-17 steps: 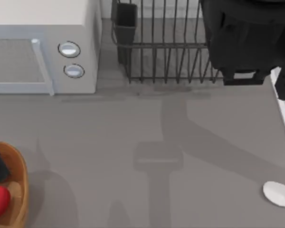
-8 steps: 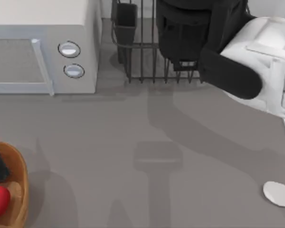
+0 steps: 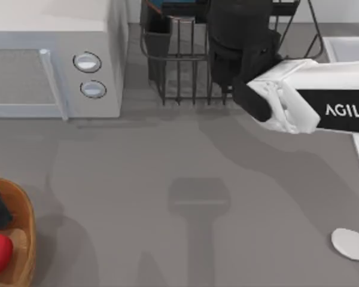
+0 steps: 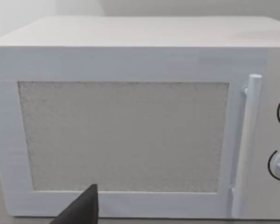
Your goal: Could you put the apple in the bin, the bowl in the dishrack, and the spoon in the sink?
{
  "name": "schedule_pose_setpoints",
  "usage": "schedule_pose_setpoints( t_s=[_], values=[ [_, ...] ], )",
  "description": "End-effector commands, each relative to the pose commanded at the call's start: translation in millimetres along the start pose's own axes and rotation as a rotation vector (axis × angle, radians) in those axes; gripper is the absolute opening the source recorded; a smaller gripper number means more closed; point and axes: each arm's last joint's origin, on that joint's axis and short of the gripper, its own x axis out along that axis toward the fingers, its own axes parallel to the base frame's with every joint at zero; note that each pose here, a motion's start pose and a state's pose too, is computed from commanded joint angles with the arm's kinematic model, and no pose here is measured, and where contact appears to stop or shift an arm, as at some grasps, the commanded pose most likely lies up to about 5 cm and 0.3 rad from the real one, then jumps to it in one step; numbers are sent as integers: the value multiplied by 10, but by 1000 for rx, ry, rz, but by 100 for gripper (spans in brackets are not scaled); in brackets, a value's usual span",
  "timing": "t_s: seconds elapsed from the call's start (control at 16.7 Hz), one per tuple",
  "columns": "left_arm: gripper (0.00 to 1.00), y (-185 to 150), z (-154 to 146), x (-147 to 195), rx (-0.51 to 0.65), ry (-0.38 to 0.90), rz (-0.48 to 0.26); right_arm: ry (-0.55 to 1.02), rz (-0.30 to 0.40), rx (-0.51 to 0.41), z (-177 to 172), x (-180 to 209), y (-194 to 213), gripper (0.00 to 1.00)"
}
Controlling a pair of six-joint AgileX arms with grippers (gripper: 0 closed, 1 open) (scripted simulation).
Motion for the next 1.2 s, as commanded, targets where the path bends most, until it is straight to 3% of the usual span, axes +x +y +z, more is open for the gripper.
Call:
schedule_pose_setpoints(
  t_s=[0.36, 1.14, 1.2],
  values=[
    [100, 0, 0, 0, 0, 0, 0, 3, 0, -2, -116, 89, -75, 0],
    [100, 0, 0, 0, 0, 0, 0, 3, 0, -2, -116, 89, -75, 98],
    [100, 0, 0, 0, 0, 0, 0, 3, 0, -2, -116, 89, -75, 100]
  ],
)
